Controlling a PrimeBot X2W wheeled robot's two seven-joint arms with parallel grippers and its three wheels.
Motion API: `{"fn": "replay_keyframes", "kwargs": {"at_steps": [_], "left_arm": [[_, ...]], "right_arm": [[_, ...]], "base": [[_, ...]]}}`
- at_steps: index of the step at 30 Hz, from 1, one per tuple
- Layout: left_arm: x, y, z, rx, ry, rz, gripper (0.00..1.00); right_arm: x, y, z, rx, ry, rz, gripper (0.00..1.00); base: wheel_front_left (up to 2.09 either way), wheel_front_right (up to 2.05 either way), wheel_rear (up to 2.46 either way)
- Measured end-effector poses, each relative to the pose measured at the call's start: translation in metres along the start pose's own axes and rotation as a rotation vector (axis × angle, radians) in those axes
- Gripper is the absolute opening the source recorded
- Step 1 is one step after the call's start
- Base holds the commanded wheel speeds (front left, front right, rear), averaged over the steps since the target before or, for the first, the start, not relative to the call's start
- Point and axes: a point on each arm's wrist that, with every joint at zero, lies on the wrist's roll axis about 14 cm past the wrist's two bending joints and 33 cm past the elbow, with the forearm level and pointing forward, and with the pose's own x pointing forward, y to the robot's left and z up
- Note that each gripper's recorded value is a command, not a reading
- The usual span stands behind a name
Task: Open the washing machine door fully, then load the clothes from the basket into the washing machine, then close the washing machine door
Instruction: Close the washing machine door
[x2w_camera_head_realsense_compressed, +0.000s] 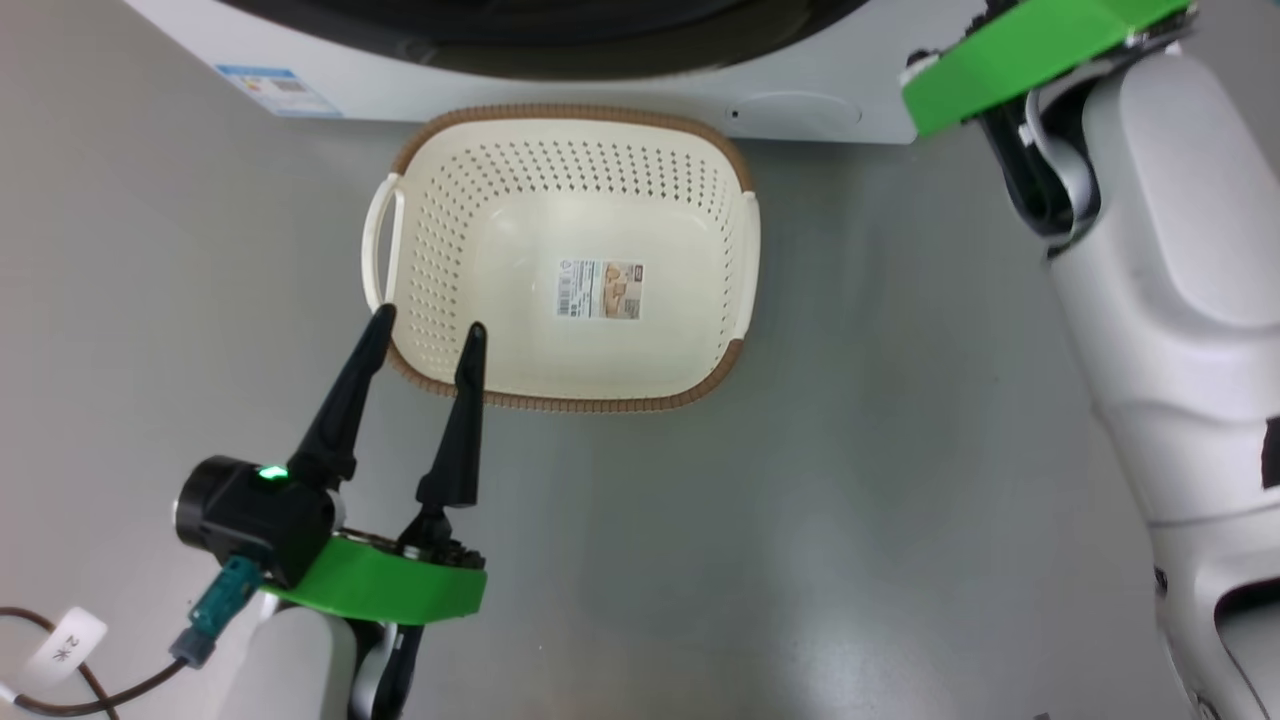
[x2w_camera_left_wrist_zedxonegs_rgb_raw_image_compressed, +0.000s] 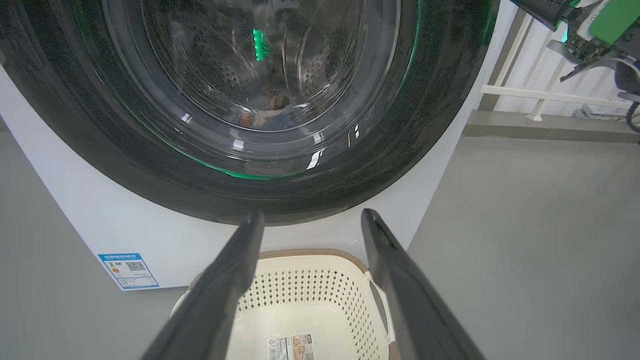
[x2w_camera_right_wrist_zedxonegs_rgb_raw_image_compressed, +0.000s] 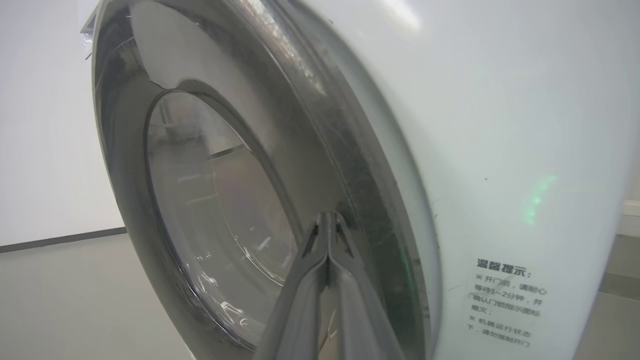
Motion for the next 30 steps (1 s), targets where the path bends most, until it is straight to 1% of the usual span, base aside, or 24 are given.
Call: {"fn": "replay_keyframes", "kwargs": {"at_steps": [5, 11, 13, 15, 16, 17, 18, 19, 20, 30], "left_arm": [[-0.001, 0.001, 0.010, 0.002, -0.027, 0.006, 1.00], [-0.003, 0.001, 0.018, 0.000, -0.049, 0.005, 1.00], [-0.004, 0.000, 0.022, 0.002, -0.057, 0.000, 1.00], [-0.004, 0.000, 0.026, 0.007, -0.069, 0.000, 1.00], [-0.005, 0.001, 0.028, 0.008, -0.074, 0.000, 1.00], [-0.005, 0.001, 0.028, 0.008, -0.074, 0.000, 1.00], [-0.006, 0.001, 0.030, 0.009, -0.077, 0.001, 1.00], [-0.007, 0.001, 0.031, 0.009, -0.079, 0.003, 1.00], [-0.009, 0.001, 0.032, 0.012, -0.081, 0.003, 1.00], [-0.019, 0.000, 0.043, 0.028, -0.107, 0.004, 1.00]], "right_arm": [[-0.019, 0.012, 0.001, -0.002, 0.011, 0.016, 0.00], [-0.048, 0.016, 0.006, 0.003, 0.026, 0.004, 0.00], [-0.057, 0.017, 0.006, 0.003, 0.035, -0.003, 0.04], [-0.067, 0.017, 0.006, 0.005, 0.048, -0.013, 0.21], [-0.072, 0.017, 0.006, 0.006, 0.053, -0.019, 0.32], [-0.072, 0.017, 0.006, 0.006, 0.053, -0.019, 0.41], [-0.076, 0.017, 0.007, 0.007, 0.056, -0.025, 0.58], [-0.081, 0.017, 0.008, 0.007, 0.061, -0.031, 0.86], [-0.086, 0.018, 0.009, 0.008, 0.063, -0.037, 1.00], [-0.141, 0.002, 0.026, 0.004, 0.076, -0.163, 1.00]], "base": [[0.00, 0.00, 0.00], [0.00, 0.00, 0.00], [0.00, 0.00, 0.00], [0.00, 0.00, 0.00], [0.00, 0.00, 0.00], [0.00, 0.00, 0.00], [0.00, 0.00, 0.00], [0.00, 0.00, 0.00], [0.00, 0.00, 0.00], [0.00, 0.00, 0.00]]}}
